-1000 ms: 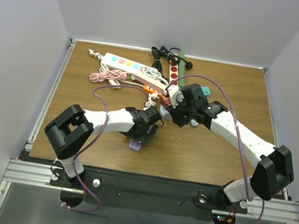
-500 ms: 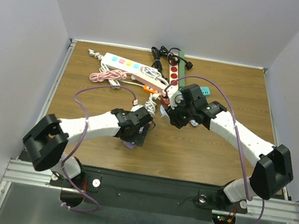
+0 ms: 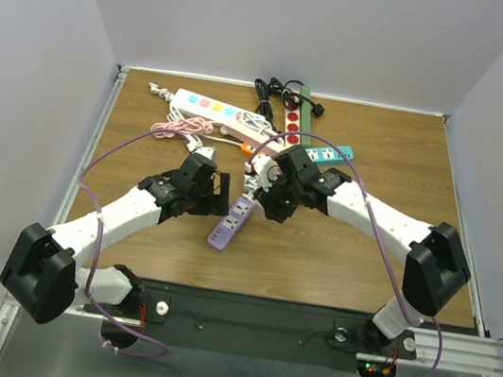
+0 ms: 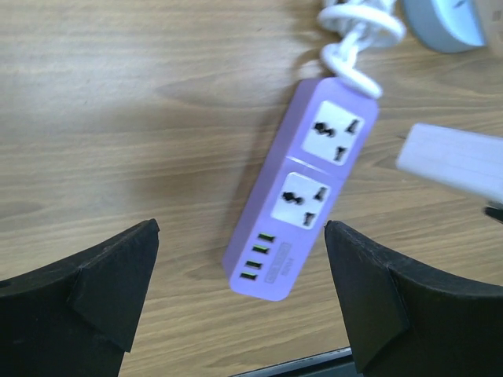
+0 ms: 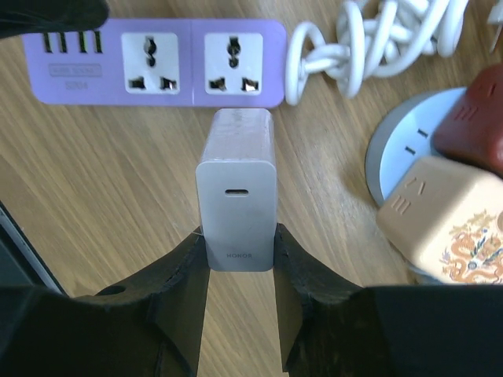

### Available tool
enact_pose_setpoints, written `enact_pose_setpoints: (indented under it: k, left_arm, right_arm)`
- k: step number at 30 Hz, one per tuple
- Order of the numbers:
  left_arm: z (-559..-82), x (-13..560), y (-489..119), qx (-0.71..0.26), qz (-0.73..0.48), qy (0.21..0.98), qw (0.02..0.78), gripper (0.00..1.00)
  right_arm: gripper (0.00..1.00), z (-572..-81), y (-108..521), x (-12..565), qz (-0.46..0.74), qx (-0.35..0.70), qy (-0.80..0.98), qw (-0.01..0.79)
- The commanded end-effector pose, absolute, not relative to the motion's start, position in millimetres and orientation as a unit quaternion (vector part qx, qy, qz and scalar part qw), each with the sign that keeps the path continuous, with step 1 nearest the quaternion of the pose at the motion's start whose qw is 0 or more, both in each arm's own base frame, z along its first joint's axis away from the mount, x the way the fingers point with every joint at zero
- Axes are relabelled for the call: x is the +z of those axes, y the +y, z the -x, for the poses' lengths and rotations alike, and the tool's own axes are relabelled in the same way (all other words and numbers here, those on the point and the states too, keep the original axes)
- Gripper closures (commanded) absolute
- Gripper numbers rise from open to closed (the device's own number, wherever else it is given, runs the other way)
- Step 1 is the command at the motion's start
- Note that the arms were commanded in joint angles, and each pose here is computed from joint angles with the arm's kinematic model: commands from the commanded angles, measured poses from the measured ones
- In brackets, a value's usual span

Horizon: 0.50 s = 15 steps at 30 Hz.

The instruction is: Insert the plug

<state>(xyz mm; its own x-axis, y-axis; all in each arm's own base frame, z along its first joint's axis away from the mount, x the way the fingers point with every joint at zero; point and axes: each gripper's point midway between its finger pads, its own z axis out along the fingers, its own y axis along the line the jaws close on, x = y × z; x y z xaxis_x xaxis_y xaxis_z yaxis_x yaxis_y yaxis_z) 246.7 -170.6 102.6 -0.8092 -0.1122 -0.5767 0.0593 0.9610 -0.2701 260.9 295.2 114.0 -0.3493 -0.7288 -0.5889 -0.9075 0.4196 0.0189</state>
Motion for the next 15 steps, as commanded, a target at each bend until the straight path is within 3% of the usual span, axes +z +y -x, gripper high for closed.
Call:
enact_pose_setpoints:
  k: [1,15]
  left_arm:
    - [-247,101,-163,-0.156,0.035,0.937,0.310,0.01]
    - [-251,97,-152,-0.161,0.049,0.934,0.314,0.01]
  right_arm:
    - [0.99,-272,328,145,0.524,0.202,0.771,0.302]
    - [1.00,-264,329,121,0.539,0.185,0.782,0.253]
